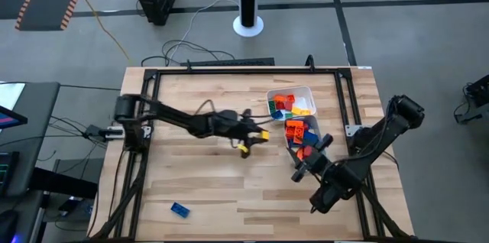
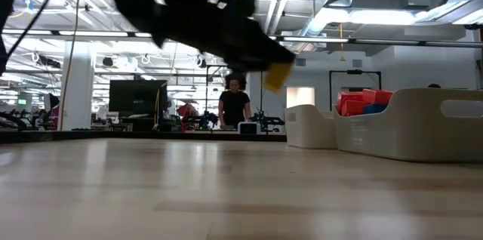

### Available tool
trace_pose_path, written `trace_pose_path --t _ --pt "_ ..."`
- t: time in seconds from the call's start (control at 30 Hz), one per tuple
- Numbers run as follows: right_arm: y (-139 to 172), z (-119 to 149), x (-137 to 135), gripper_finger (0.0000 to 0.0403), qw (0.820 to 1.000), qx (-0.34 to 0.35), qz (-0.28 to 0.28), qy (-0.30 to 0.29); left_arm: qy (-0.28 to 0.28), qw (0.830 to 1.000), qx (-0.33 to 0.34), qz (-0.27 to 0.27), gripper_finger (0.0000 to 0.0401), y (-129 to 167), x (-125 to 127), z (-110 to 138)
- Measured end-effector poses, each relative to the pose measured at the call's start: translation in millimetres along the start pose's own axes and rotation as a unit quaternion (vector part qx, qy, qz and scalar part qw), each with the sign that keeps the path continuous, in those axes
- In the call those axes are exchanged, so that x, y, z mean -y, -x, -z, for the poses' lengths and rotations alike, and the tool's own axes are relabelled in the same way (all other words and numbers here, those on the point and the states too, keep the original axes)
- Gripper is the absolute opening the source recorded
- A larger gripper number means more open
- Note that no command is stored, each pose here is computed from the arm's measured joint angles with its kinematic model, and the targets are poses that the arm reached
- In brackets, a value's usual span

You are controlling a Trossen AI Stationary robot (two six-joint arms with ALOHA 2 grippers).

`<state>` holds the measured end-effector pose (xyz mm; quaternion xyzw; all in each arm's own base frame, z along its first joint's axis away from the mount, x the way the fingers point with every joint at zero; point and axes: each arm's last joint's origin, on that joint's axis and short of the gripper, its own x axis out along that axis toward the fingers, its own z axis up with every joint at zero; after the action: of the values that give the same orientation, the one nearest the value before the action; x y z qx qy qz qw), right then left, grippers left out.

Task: Sort blocks by size
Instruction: Put the large yellow wooden block into the gray bin

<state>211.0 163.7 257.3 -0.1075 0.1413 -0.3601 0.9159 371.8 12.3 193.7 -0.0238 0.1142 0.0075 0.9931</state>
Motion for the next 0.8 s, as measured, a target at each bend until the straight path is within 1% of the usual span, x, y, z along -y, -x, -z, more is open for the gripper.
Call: trace_pose_path --t 0.07,0.2,0.43,0.53,0.67,0.77,0.8 --pt "2 0 0 0.0255 1.000 0.010 0.000 -0.005 -0.006 1.000 -0.007 0.014 0.0127 -21 0 0" --pt "7 0 -1 0.0255 1.000 0.013 -0.010 -0.005 -0.021 0.999 0.021 0.022 0.0127 -57 0 -13" --pt "15 1 -2 0.0255 1.000 0.018 -0.022 -0.004 -0.031 0.996 0.066 0.055 0.0129 -105 1 -39" --pt "15 1 -3 0.0255 1.000 0.021 -0.022 -0.004 -0.031 0.995 0.065 0.074 0.0131 -125 2 -40" --pt "17 2 -2 0.0255 0.999 0.023 -0.024 -0.006 -0.016 0.994 0.062 0.092 0.0132 -147 2 -32" --pt "20 2 -3 0.0255 0.999 0.024 -0.030 -0.007 0.017 0.994 0.052 0.097 0.0140 -152 2 -32" --pt "21 3 -3 0.0255 0.999 0.025 -0.032 -0.007 0.018 0.993 0.055 0.104 0.0146 -152 2 -33"
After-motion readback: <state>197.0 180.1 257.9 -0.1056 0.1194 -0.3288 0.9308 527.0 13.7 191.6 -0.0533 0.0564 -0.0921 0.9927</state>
